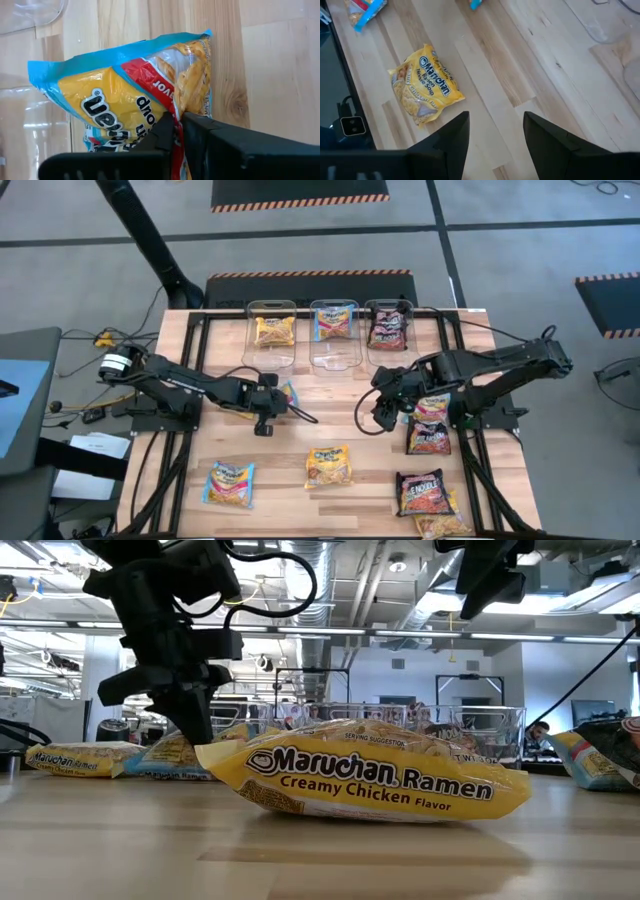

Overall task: Sort Maruchan noodles
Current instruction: Put the blue noodle pack into the center transparent bin

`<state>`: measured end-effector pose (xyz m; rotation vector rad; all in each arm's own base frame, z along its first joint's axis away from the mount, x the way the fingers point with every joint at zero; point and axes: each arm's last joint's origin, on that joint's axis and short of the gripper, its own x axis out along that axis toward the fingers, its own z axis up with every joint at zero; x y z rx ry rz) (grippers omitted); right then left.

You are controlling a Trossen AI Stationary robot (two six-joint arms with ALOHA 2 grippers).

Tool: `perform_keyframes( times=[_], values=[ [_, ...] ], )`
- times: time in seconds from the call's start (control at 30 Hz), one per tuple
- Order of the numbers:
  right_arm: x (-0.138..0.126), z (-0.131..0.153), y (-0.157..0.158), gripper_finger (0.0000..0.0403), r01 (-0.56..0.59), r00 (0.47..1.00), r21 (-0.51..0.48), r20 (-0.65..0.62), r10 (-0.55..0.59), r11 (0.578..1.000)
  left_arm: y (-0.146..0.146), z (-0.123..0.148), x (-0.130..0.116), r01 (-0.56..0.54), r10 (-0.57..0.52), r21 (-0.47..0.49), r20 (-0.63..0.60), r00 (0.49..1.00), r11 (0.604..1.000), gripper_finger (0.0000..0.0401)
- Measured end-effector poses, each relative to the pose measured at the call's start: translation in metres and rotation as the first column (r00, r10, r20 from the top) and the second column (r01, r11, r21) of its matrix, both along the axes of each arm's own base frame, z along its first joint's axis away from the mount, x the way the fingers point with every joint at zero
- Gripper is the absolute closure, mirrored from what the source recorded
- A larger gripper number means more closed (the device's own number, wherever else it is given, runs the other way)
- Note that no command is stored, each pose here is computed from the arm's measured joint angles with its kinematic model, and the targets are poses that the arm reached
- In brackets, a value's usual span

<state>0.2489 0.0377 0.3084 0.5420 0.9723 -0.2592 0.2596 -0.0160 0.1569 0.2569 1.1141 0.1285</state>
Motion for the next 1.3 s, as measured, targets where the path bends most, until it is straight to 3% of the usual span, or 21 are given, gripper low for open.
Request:
perform_keyframes(
  times=[0.23,0.5,0.8,1.07,1.3],
  values=[
    [0.002,0.001,0.000,0.0194,0.011,1.000,0.011,0.019,-0.011,1.000,-0.009,0.011,-0.002,0.040,-0.040,-0.017,0.016,0.999,0.999,0.0401],
    [0.007,0.005,0.001,0.0194,0.083,0.993,0.078,0.076,-0.089,0.994,-0.021,0.051,0.004,0.106,-0.106,0.008,0.113,0.988,0.994,0.0401],
    [0.015,0.011,-0.005,0.0194,0.161,0.969,0.165,0.162,-0.188,0.973,-0.032,0.106,0.016,0.190,-0.221,0.169,0.187,0.957,0.967,0.0401],
    [0.025,0.020,-0.024,0.0194,0.196,0.928,0.189,0.282,-0.245,0.962,-0.040,0.152,0.020,0.248,-0.319,0.317,0.195,0.928,0.915,0.0401],
    [0.033,0.031,-0.049,0.0173,0.141,0.886,0.221,0.407,-0.222,0.965,-0.046,0.179,0.020,0.270,-0.378,0.416,0.202,0.903,0.868,0.0401]
  ],
)
